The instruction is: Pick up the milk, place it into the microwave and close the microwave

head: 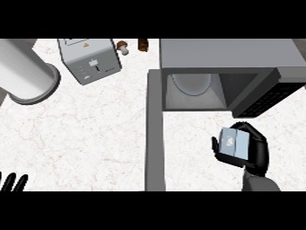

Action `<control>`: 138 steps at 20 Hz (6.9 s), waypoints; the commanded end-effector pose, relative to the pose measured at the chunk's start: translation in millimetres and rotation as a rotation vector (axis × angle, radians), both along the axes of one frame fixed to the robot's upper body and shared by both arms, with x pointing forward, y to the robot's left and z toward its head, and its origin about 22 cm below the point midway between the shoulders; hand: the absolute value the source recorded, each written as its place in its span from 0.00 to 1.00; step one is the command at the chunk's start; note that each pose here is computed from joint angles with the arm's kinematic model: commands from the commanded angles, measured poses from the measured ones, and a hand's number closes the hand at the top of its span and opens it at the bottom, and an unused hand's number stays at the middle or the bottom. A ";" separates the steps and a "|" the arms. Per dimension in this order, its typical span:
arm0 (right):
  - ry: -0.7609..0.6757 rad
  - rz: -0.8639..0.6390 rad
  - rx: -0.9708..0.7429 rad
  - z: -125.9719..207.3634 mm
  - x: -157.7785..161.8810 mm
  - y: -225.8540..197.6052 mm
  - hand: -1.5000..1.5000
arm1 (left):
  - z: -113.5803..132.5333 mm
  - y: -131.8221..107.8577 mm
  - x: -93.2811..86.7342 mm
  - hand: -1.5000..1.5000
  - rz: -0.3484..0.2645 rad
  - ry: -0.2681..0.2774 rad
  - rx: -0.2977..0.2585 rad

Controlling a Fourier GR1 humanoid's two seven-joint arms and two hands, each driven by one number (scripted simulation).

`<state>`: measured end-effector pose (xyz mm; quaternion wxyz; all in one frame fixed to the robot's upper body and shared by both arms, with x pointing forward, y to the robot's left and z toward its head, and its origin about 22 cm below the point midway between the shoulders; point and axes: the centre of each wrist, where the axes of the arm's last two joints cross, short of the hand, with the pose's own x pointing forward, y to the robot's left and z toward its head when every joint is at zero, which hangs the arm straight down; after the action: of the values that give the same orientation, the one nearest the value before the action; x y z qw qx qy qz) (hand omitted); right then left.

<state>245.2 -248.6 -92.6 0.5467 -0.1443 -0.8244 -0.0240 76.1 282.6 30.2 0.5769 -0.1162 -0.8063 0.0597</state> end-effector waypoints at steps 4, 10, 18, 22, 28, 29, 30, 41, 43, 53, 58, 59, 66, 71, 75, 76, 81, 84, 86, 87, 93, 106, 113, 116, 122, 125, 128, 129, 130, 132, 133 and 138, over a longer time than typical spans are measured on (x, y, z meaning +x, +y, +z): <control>0.011 0.083 0.030 27.2 -51.1 17.7 1.00 | 3.7 -2.2 -5.2 0.00 0.019 -0.025 -0.007; -0.034 0.196 0.249 66.0 -54.4 45.8 1.00 | 8.3 4.0 -2.4 0.00 0.041 -0.007 -0.017; -0.050 0.135 0.123 79.0 -13.5 75.1 1.00 | 6.3 14.9 -14.2 0.00 0.048 -0.012 -0.008; -0.010 0.106 0.104 89.8 12.1 86.0 1.00 | -11.4 22.5 4.3 0.00 0.047 0.002 -0.016; 0.026 0.068 0.034 75.5 49.8 104.2 1.00 | -0.9 14.2 -0.9 0.00 0.058 0.008 -0.015; 0.050 0.071 0.030 89.5 64.5 111.9 1.00 | -5.1 29.4 -10.7 0.00 0.059 0.016 -0.006; 0.077 0.044 0.018 65.1 54.1 103.5 1.00 | -2.6 34.7 -8.9 0.00 0.049 0.025 -0.005; 0.163 -0.013 -0.005 39.3 116.9 74.2 1.00 | 0.5 33.6 -1.5 0.00 0.066 0.015 0.008; 0.183 -0.079 -0.041 49.9 133.9 79.0 1.00 | -0.8 32.5 -5.0 0.00 0.037 0.010 0.007; 0.197 -0.125 -0.204 43.9 142.2 38.8 1.00 | -9.6 34.3 7.9 0.00 -0.008 -0.005 0.011; 0.132 -0.184 -0.310 67.8 160.3 36.7 1.00 | -12.8 39.9 3.8 0.00 -0.005 0.010 0.020; 0.131 -0.196 -0.346 58.1 153.4 29.6 1.00 | -8.7 40.4 0.5 0.00 -0.012 0.010 0.015; 0.053 -0.239 -0.377 76.5 166.4 35.2 1.00 | -20.4 35.7 13.1 0.00 -0.012 0.001 -0.011; -0.021 -0.293 -0.294 100.1 179.1 22.7 1.00 | -16.5 44.2 12.5 0.00 -0.011 -0.006 0.010; -0.053 -0.383 -0.424 100.6 179.4 18.7 1.00 | -21.2 42.0 15.2 0.00 -0.045 0.013 0.007; -0.042 -0.426 -0.442 98.0 178.6 22.9 1.00 | -16.9 39.5 22.2 0.00 -0.045 0.002 0.028; -0.051 -0.501 -0.449 108.6 184.9 26.4 1.00 | -20.2 41.0 27.4 0.00 -0.037 -0.005 0.012; -0.045 -0.506 -0.461 110.8 185.5 18.6 1.00 | -23.2 35.5 30.3 0.00 -0.050 0.010 0.000; -0.055 -0.506 -0.475 110.6 185.7 21.7 1.00 | -19.9 42.0 34.4 0.00 -0.055 0.001 0.013; 0.235 -0.769 -0.592 63.0 147.6 -37.8 1.00 | -15.0 43.2 30.7 0.00 -0.045 -0.020 0.029; 0.298 -0.844 -0.717 45.6 134.8 -37.7 0.00 | -14.1 41.8 36.6 0.00 -0.077 -0.029 0.046; 0.186 -0.294 -0.696 75.6 167.9 48.1 0.00 | -22.1 38.6 39.9 0.00 -0.055 -0.020 0.038; 0.176 -0.175 -0.547 86.3 174.3 64.5 0.00 | -20.7 40.1 43.5 0.00 -0.066 -0.027 0.039; 0.170 -0.153 -0.444 72.3 164.8 78.3 0.00 | -28.2 39.9 37.3 0.00 -0.061 -0.016 0.034; 0.156 -0.059 -0.282 60.6 156.8 66.7 0.00 | -23.8 40.0 27.2 0.00 -0.053 -0.022 0.051; 0.152 -0.025 -0.184 41.2 142.3 75.8 0.00 | -18.5 38.4 31.4 0.00 -0.056 -0.017 0.061; 0.145 0.034 -0.143 25.0 129.3 42.3 0.00 | -16.7 38.3 27.1 0.00 -0.040 -0.026 0.040; 0.152 0.020 -0.111 25.1 129.9 70.4 0.00 | -19.7 51.8 17.7 0.00 -0.061 -0.008 0.046; 0.164 0.035 -0.108 20.3 125.8 77.6 0.00 | -19.6 38.1 22.5 0.00 -0.048 -0.020 0.030; 0.147 0.070 -0.091 7.1 114.3 56.8 0.00 | -29.7 48.6 1.6 0.00 -0.023 0.007 0.038; 0.132 0.030 -0.087 -6.0 101.8 61.6 0.00 | -15.2 41.5 21.7 0.00 -0.042 -0.006 0.050; 0.128 0.067 -0.055 -22.8 84.3 62.0 0.00 | -27.1 45.5 12.6 0.00 -0.046 0.024 0.047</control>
<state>348.4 -185.6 -97.1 0.6037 -0.1488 -0.7823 0.0371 91.3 324.7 11.1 0.5849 -0.1180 -0.8020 0.0287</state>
